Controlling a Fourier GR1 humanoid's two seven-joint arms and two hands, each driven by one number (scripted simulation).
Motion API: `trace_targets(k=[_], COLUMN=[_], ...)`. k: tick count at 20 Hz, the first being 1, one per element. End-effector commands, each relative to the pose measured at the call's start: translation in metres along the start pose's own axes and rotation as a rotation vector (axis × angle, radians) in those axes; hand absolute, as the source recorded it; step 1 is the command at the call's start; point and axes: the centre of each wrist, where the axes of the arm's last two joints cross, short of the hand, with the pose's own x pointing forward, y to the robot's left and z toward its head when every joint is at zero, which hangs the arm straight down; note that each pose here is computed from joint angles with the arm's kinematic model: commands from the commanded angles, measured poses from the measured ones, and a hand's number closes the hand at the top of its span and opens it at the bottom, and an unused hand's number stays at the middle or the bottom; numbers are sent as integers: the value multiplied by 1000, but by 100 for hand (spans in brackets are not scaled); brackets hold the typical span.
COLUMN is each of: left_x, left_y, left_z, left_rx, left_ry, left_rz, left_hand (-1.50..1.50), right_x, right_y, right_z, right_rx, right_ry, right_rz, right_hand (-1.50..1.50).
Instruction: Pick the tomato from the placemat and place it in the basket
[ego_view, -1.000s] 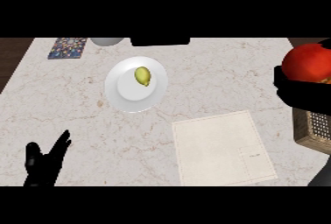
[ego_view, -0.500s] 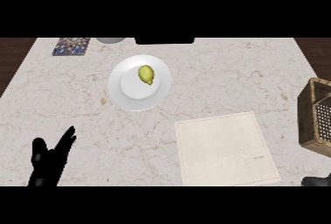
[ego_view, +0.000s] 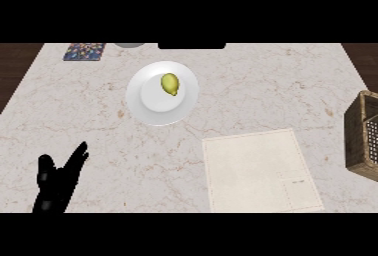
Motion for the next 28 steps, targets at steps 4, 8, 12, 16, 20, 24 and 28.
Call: trace_targets(k=[4,8,12,16,20,24,28], left_x=[-7,-12,-14,-25,-21,-23,-7], left_y=[-19,-14,6,-10,-1,-2,-6], left_z=[-13,-6,9,-11,0,11,6], left_rx=[-16,-17,-3,-18,-13,-27,-28], left_ry=[55,45,36,45,67,50,49], left_rz=[4,4,-1,3,6,13,-2], left_hand=[0,0,0,0,0,0,0], right_x=[-53,-69,-99,-123,-155,-160,-167], right_y=[3,-4,14,33,8,3,-7], right_z=[-29,-34,-51,-33,-51,-57,-51], right_rx=[25,21,-1,42,-107,10,3], right_ry=[110,181,186,167,276,220,158], right_rz=[-55,-215,-213,-201,23,116,141], right_hand=[150,150,150,150,150,150,-150])
